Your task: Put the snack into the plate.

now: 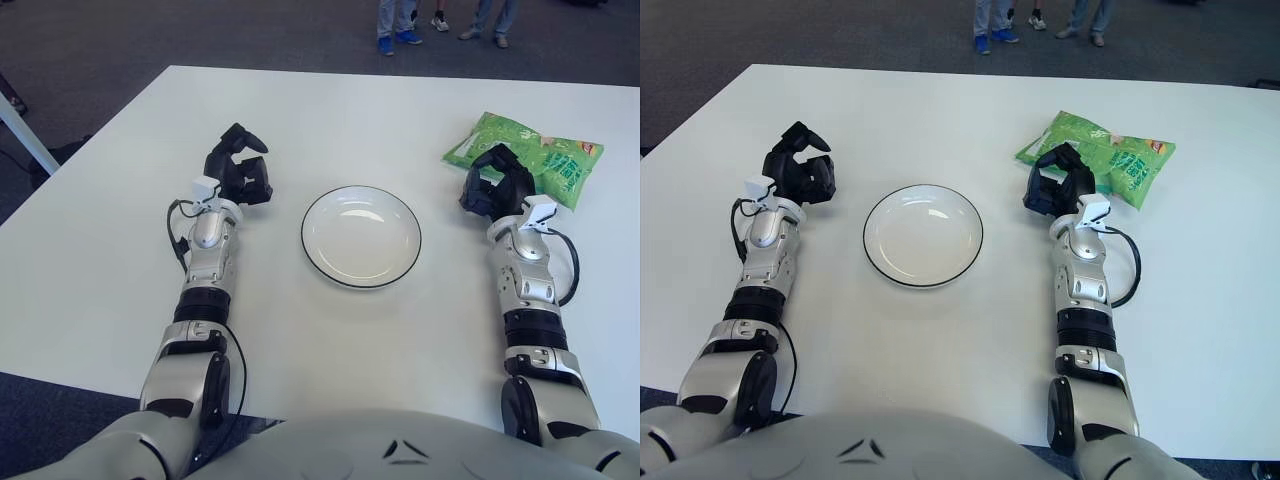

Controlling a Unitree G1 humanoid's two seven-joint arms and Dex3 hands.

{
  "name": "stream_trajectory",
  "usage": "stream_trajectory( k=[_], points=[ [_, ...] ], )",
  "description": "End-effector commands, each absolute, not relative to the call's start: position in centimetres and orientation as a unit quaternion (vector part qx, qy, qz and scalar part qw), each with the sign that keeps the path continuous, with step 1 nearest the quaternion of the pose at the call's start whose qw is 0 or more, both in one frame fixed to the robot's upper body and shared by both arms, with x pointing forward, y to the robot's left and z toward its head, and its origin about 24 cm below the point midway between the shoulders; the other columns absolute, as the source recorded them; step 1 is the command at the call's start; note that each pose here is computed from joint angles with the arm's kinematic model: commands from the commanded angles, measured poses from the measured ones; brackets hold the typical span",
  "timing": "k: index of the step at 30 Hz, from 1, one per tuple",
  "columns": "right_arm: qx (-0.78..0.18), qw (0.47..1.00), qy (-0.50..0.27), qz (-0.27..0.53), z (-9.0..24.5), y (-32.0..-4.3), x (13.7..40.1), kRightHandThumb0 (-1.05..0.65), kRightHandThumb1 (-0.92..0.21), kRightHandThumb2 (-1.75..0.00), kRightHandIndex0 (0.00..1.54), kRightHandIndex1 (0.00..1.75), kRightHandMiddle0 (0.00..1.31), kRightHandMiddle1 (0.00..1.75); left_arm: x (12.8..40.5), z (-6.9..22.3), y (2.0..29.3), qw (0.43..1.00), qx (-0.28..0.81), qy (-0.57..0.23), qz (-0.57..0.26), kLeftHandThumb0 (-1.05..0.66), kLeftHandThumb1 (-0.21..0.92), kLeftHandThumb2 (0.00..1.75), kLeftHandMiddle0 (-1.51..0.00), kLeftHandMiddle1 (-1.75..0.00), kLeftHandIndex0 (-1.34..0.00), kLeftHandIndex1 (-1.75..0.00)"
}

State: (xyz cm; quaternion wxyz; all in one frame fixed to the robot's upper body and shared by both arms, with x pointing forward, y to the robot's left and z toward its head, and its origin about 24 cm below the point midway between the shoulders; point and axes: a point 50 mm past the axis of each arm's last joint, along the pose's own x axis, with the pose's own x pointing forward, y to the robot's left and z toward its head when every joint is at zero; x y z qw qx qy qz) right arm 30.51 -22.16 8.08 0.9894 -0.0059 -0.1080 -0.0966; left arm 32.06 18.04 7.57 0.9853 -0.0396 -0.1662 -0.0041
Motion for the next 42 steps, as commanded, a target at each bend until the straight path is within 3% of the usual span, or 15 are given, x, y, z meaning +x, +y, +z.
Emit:
stream_trajectory(
  k=[1, 16, 28, 42],
  points=[
    [-0.004, 0.992, -0.065, -0.106, 5.1, -22.3, 28.9, -0.48, -0.34, -1.30, 1.31, 1.75, 0.60, 1.75, 29.7, 3.0, 18.2, 0.994, -0.061, -0.085, 0.010, -0.47, 0.34, 1.29, -1.33, -1.75, -0.59, -1.75],
    [-0.038, 0.988, -0.095, -0.112, 8.5, -23.0, 29.2, -0.46, -0.38, -1.25, 1.19, 1.75, 0.57, 1.75, 29.8, 2.9, 18.1, 0.995, -0.060, -0.081, 0.005, -0.48, 0.33, 1.30, -1.34, -1.75, -0.60, -1.75],
    [-0.163, 0.972, -0.124, -0.113, 11.2, -24.2, 30.4, -0.45, -0.42, -1.19, 1.05, 1.75, 0.53, 1.75, 29.8, 2.9, 18.1, 0.995, -0.061, -0.082, -0.002, -0.48, 0.33, 1.30, -1.34, -1.75, -0.60, -1.75],
    [-0.311, 0.922, -0.191, -0.131, 15.7, -25.0, 31.2, -0.44, -0.44, -1.16, 1.05, 1.75, 0.51, 1.75, 29.9, 2.8, 18.0, 0.995, -0.057, -0.077, 0.006, -0.48, 0.33, 1.30, -1.35, -1.75, -0.60, -1.75]
  ],
)
